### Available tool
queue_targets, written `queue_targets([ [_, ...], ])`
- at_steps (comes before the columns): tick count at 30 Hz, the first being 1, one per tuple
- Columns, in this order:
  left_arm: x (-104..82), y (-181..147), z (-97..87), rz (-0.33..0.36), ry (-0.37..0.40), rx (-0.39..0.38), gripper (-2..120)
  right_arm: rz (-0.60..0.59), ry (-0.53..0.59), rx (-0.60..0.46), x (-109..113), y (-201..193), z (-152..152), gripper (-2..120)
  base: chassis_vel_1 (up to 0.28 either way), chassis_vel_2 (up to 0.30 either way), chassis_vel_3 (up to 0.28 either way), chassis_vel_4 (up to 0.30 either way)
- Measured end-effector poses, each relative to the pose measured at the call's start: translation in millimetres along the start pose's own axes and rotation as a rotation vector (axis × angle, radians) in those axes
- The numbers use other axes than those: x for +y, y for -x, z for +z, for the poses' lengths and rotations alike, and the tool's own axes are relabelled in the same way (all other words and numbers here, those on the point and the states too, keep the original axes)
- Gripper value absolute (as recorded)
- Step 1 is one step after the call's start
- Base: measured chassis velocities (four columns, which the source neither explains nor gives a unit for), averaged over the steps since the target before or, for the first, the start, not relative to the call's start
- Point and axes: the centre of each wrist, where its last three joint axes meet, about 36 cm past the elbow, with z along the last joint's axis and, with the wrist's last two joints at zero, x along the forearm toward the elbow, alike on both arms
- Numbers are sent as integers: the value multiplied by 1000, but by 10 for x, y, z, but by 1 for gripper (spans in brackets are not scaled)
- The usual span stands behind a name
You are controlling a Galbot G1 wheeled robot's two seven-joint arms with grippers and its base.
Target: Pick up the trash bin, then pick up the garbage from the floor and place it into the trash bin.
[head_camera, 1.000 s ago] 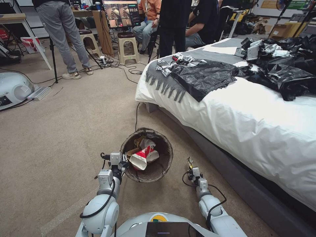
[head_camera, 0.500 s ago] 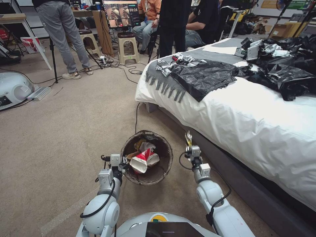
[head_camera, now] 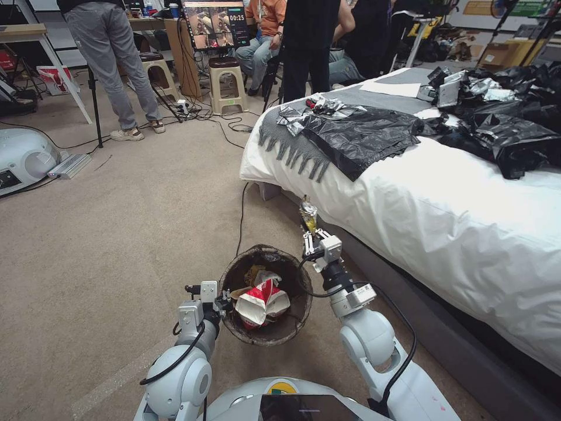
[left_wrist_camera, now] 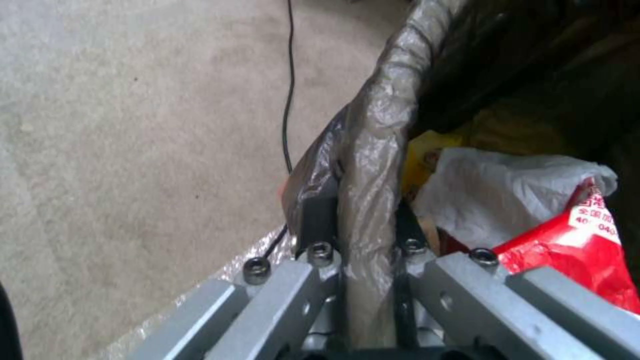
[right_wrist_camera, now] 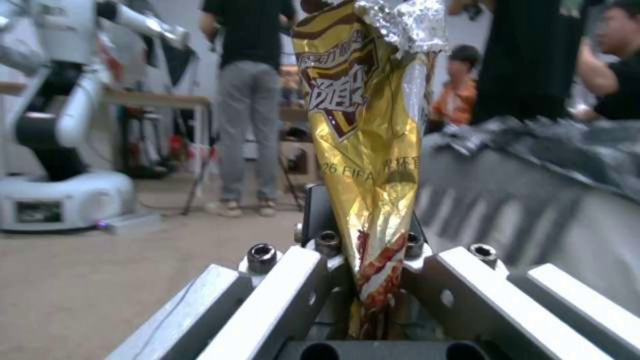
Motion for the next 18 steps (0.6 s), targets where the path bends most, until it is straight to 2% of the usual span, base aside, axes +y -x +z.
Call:
queue_targets([
  [7,-4,-13,-23,1,-2,15,0,-78,5,-12,137,-19,-38,0,0,0,0,0],
  [18,-16,-23,-40,4,-7,24,0,-116,4,40,251,-104,230,0,0,0,0,0],
])
